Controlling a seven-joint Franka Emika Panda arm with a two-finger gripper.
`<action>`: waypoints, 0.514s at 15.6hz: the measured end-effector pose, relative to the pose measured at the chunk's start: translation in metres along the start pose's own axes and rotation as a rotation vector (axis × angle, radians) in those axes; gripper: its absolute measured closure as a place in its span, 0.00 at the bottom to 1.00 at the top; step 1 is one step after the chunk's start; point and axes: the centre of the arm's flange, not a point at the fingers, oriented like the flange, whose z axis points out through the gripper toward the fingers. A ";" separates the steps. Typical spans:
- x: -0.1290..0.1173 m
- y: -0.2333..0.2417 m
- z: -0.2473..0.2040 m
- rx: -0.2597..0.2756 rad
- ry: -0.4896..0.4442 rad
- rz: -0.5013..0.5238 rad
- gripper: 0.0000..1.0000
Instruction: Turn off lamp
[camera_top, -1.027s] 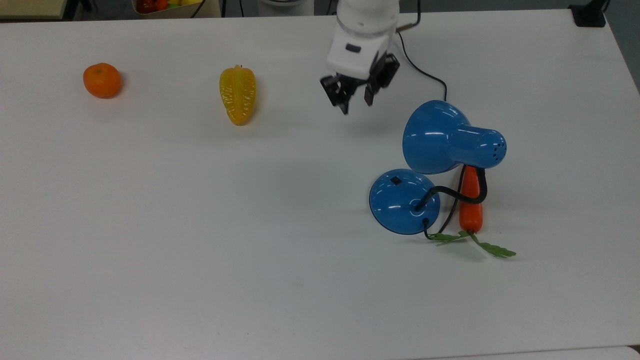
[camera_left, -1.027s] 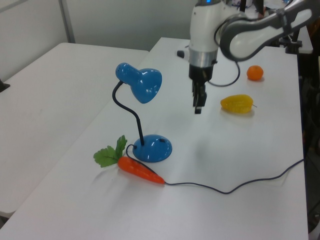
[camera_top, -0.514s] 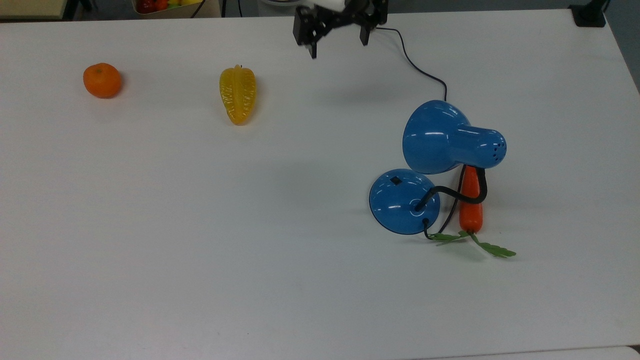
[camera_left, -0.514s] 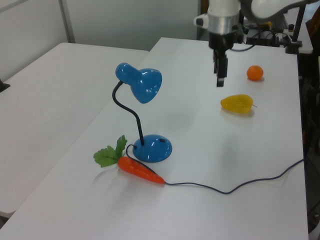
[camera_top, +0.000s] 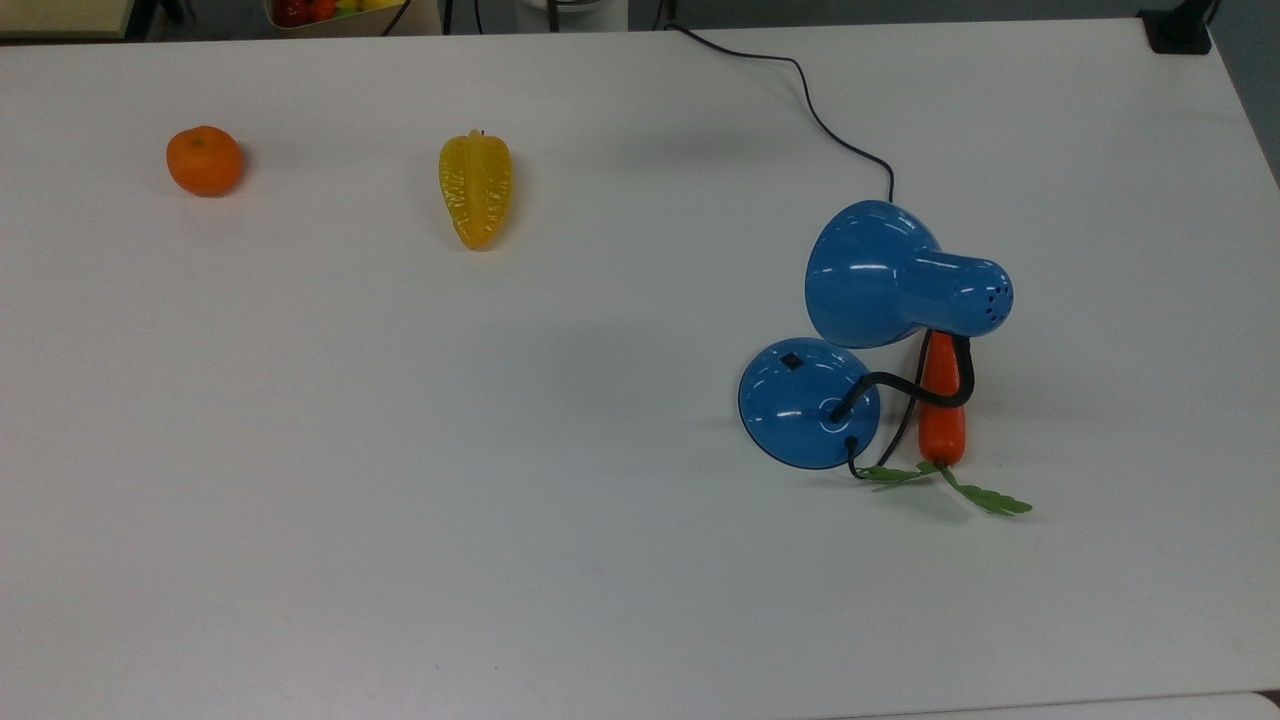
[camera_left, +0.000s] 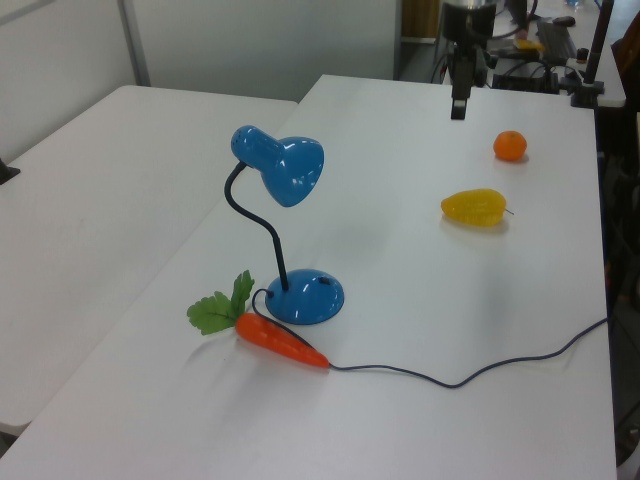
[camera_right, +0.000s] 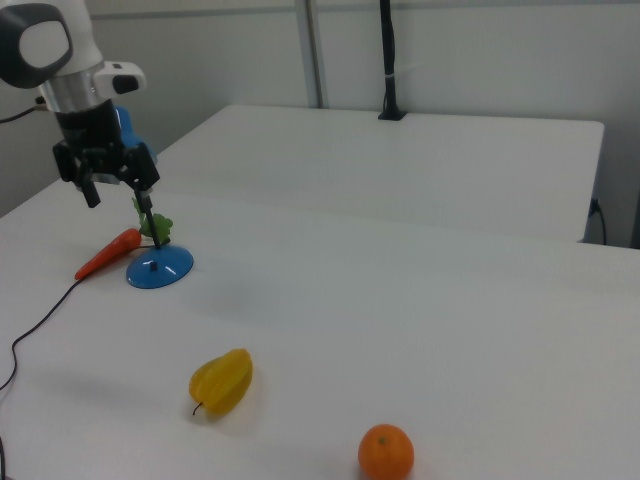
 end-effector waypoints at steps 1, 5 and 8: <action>0.000 0.011 -0.003 0.016 0.007 0.023 0.00; -0.001 0.043 -0.007 0.054 0.019 0.030 0.00; 0.002 0.052 -0.010 0.051 0.054 -0.004 0.00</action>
